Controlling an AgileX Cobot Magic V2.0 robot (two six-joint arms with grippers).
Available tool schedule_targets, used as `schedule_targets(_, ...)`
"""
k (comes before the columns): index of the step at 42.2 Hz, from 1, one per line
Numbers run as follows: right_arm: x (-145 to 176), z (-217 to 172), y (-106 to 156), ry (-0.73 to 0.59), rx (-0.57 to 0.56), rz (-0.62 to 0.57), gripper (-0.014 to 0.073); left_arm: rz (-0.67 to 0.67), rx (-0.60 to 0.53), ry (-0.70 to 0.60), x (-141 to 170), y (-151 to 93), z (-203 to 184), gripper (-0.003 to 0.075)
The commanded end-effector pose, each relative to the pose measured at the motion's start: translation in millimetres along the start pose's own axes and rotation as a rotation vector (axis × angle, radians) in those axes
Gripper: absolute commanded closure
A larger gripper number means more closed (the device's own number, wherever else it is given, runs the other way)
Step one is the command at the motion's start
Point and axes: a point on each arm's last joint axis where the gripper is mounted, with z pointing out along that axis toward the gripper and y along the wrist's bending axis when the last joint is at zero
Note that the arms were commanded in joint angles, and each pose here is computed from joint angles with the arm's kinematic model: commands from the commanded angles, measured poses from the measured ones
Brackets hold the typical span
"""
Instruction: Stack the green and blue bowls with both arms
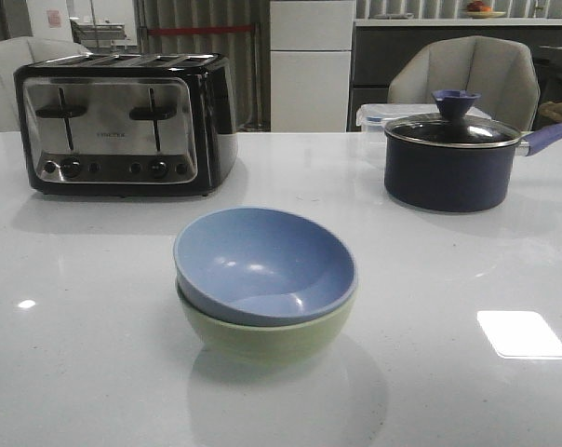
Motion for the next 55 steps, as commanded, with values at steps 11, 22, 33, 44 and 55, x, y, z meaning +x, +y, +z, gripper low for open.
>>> schedule_targets(11,-12.0,-7.0,-0.7,-0.089,0.015,-0.007,0.0137,0.006,-0.031,-0.175,16.9,-3.2,-14.3,0.0295)
schedule_targets(22,-9.5,-6.8,0.3,-0.062,0.005,-0.007,0.0322,0.015,-0.039,-0.173,17.0,-2.6,-14.3,0.0451)
schedule_targets(33,-9.4,-6.8,0.3,-0.061,0.004,-0.008,0.054,0.017,-0.04,-0.173,17.0,-2.5,-14.3,0.0625)
schedule_targets(44,-9.4,-6.8,0.3,-0.061,0.004,-0.008,0.054,0.017,-0.04,-0.17,17.2,-2.5,-14.3,0.0627)
schedule_targets(55,-9.4,-6.8,0.3,-0.061,0.004,-0.008,0.054,0.017,-0.04,-0.17,17.2,-2.5,-14.3,0.0627)
